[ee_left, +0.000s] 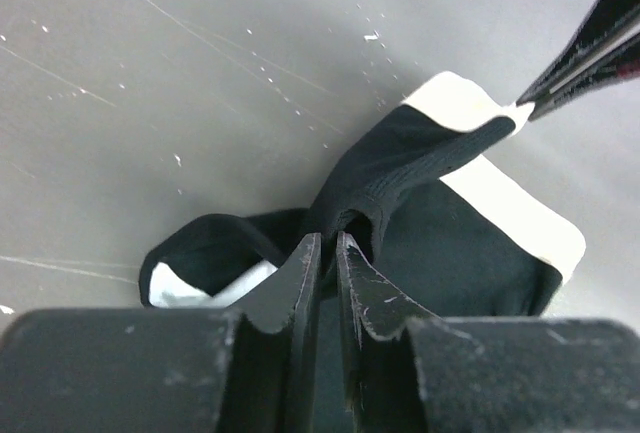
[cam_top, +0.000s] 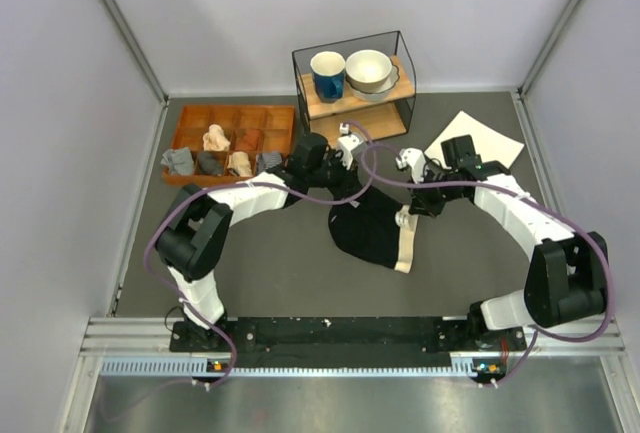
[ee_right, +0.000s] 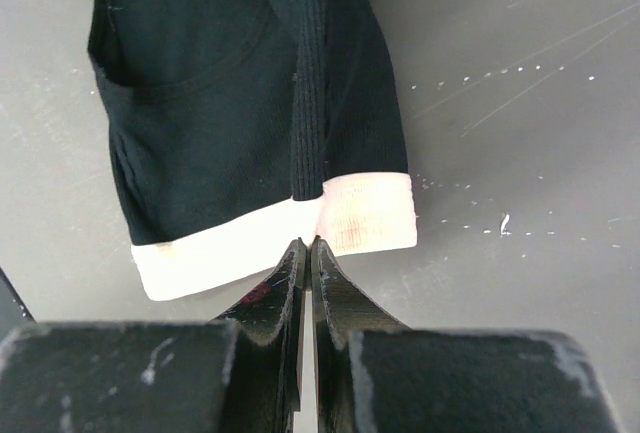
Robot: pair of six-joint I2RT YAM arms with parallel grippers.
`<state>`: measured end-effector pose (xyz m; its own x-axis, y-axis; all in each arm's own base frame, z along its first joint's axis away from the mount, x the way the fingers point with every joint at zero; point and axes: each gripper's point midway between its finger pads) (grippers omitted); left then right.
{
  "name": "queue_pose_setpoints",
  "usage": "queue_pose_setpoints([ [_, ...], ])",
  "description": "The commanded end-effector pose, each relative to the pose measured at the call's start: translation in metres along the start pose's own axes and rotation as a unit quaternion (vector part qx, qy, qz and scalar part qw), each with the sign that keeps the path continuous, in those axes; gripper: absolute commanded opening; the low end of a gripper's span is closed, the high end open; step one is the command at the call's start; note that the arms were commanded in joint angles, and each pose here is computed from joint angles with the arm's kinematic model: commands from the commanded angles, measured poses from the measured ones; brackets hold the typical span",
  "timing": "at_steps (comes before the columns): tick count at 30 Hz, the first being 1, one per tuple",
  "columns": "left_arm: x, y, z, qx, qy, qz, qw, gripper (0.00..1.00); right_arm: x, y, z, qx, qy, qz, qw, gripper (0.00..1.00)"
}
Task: Roll the underwear
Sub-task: Fold the underwear at the center of the board.
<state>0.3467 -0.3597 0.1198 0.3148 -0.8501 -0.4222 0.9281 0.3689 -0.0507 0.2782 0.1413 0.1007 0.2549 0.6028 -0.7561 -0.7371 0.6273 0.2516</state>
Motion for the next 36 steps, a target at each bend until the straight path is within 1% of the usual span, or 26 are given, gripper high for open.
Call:
queue_pose_setpoints([
  [1,-0.021,-0.015,0.02,0.021,-0.037,-0.015,0.999,0.16,-0.01,0.019,0.005,-0.038,-0.018,0.026,0.999,0.0],
  [7,-0.032,-0.033,-0.002,0.002,-0.022,-0.025,0.999,0.15,-0.009,0.031,-0.01,-0.046,0.004,0.049,0.998,0.0],
  [11,-0.036,-0.045,-0.016,-0.013,-0.01,-0.034,0.999,0.15,-0.003,0.044,-0.023,-0.063,0.031,0.068,0.995,0.0],
  [15,-0.042,-0.054,-0.024,-0.028,-0.004,-0.035,0.999,0.14,0.003,0.053,-0.038,-0.083,0.059,0.071,0.992,0.0],
  [20,-0.052,-0.067,-0.044,-0.048,0.012,-0.039,0.998,0.13,0.001,0.058,-0.039,-0.093,0.058,0.07,0.991,0.0],
  [29,-0.051,-0.09,-0.073,-0.081,0.042,-0.061,0.994,0.14,0.011,0.065,-0.064,-0.102,0.102,0.079,0.986,0.0],
  [33,-0.05,-0.097,-0.076,-0.09,0.046,-0.068,0.993,0.14,0.011,0.07,-0.073,-0.108,0.114,0.089,0.984,0.0],
  [36,-0.057,-0.096,-0.071,-0.092,0.036,-0.052,0.994,0.16,0.009,0.076,-0.075,-0.117,0.111,0.097,0.982,0.0],
])
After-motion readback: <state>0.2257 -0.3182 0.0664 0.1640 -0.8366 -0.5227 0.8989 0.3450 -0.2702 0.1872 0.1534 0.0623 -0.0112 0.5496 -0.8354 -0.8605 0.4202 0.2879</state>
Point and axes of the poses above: each gripper's point midway between its finger pads, its own x axis out along the fingers, its own y axis along the line the jaws close on, z = x × y, and after that the axes turned 14 degrees about x, right-handed
